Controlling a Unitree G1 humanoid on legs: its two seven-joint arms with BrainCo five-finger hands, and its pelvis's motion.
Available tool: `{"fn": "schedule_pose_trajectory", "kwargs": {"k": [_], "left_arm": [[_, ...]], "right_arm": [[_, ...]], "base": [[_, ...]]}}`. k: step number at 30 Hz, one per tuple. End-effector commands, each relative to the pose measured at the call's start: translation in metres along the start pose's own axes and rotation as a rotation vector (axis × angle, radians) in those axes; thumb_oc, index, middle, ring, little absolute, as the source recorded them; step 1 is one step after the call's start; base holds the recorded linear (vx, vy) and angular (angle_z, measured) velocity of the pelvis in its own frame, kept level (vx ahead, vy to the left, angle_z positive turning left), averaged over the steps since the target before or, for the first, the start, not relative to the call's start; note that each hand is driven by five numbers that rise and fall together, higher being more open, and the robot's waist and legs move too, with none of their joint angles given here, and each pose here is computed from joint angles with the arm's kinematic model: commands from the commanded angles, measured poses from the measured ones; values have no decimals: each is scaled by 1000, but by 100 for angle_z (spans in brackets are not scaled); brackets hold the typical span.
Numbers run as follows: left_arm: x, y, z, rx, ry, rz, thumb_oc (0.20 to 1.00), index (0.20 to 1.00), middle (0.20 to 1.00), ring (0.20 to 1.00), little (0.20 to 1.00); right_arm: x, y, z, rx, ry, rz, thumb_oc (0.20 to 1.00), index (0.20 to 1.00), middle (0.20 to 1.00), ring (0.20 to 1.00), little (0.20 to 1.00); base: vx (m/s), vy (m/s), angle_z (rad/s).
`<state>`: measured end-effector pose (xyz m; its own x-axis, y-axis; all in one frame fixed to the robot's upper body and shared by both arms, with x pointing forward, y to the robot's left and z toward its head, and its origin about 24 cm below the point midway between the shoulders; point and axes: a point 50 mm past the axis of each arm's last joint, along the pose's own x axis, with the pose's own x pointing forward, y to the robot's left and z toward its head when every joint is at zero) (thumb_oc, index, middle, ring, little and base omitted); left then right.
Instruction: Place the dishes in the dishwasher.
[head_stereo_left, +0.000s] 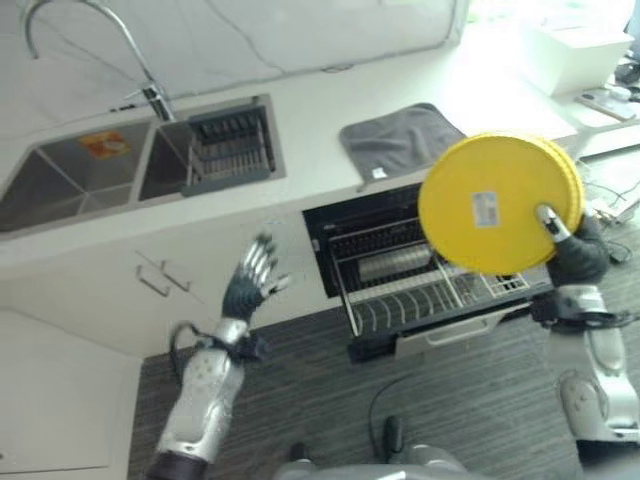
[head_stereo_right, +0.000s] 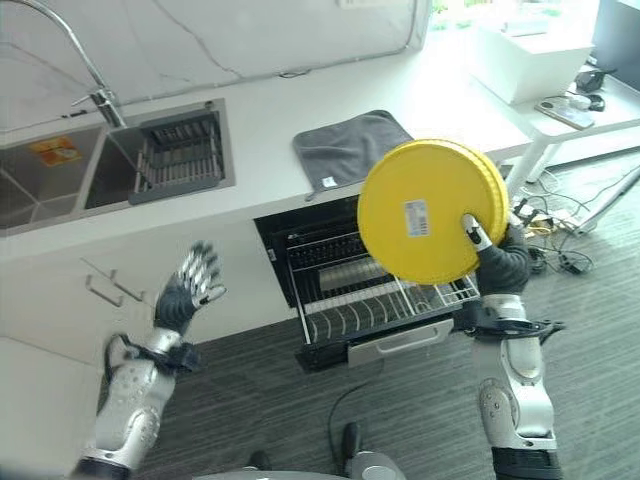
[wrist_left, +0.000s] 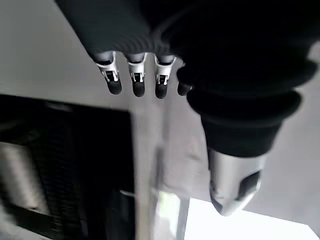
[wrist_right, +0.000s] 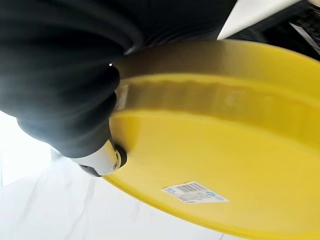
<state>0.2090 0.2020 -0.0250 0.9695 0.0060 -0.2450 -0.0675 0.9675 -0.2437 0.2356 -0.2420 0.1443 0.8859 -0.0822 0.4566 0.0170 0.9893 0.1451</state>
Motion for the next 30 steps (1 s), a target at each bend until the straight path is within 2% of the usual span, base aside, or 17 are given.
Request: {"fn": "schedule_pose_trajectory", "kwargs": {"k": [1, 2, 4, 12, 14, 16, 17, 21, 25, 30], "left_arm": [[-13, 28, 11, 111, 0, 28, 1000, 1000, 1000, 1000, 1000], [-17, 35, -2, 89, 58, 57, 1000, 1000, 1000, 1000, 1000], [-36, 61, -54, -91, 251, 228, 1000, 1000, 1000, 1000, 1000], [-76, 82, -109, -201, 480, 415, 1000, 1000, 1000, 1000, 1000], [-87, 89, -119, -168, 549, 441, 1000, 1000, 1000, 1000, 1000], [-92, 91, -123, -186, 572, 458, 1000, 1000, 1000, 1000, 1000], [-93, 94, -123, -257, 568, 484, 1000, 1000, 1000, 1000, 1000], [-89, 95, -118, -224, 558, 451, 1000, 1000, 1000, 1000, 1000], [-90, 102, -112, -182, 567, 434, 1000, 1000, 1000, 1000, 1000], [-83, 108, -103, -182, 538, 433, 1000, 1000, 1000, 1000, 1000]], "right_arm": [[11, 17, 47, -141, -306, 54, 200, 200, 200, 200, 200], [12, 16, 50, -196, -329, 51, 200, 200, 200, 200, 200], [18, 6, 56, -362, -381, 14, 200, 200, 200, 200, 200], [25, -2, 67, -699, -435, 47, 200, 200, 200, 200, 200], [34, 5, 62, -888, -406, 185, 200, 200, 200, 200, 200], [38, 9, 59, -931, -384, 258, 200, 200, 200, 200, 200], [38, 12, 46, -976, -340, 343, 200, 200, 200, 200, 200], [35, 15, 18, -1071, -261, 454, 200, 200, 200, 200, 200], [30, 16, -18, -1270, -166, 638, 200, 200, 200, 200, 200], [37, 17, -27, -1289, -165, 650, 200, 200, 200, 200, 200]], "base": [[10, 65, 0], [7, 46, -8], [27, 26, -2], [18, -11, 5], [36, -39, 1], [49, -31, 5], [62, -45, 6], [27, -22, 6], [67, -27, 15], [-17, 6, 11]]}}
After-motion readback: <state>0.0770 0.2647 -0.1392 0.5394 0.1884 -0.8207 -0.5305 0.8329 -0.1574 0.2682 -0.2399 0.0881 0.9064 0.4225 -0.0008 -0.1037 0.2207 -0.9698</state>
